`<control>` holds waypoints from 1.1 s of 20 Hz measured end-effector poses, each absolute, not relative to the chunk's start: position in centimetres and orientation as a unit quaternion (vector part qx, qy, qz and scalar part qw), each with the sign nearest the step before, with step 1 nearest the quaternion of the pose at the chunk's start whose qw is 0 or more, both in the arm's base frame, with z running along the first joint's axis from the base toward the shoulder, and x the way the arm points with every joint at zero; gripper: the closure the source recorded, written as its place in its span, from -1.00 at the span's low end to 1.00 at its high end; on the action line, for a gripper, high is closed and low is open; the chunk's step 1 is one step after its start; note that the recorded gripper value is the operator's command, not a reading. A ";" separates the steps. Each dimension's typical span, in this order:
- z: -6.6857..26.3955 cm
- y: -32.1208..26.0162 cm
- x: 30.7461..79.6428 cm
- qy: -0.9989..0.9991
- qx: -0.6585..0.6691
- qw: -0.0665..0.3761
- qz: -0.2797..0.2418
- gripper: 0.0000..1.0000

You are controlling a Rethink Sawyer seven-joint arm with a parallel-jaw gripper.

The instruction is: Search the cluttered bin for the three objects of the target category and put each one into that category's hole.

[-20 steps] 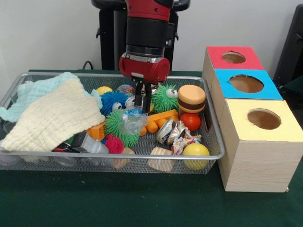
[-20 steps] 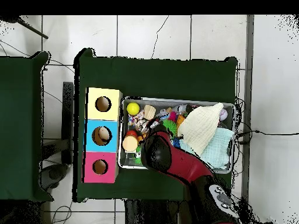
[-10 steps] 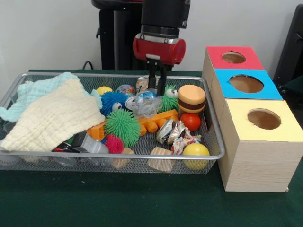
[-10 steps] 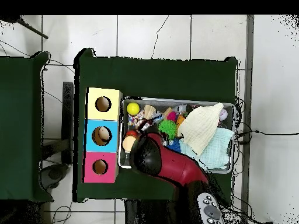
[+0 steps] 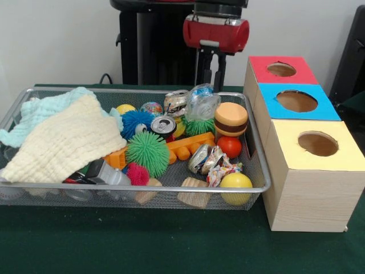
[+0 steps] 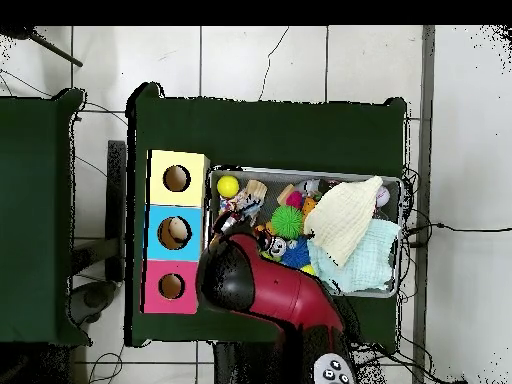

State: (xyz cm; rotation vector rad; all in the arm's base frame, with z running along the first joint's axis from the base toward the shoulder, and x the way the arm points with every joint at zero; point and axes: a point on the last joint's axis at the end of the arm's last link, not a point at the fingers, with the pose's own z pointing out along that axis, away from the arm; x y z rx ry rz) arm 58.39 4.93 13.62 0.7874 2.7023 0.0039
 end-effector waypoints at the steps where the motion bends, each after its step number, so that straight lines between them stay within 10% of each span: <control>1: 13.8 5.0 58.3 0.948 0.275 0.162 0.001 1.00; 22: 18.5 9.6 56.2 0.954 0.238 0.181 0.005 1.00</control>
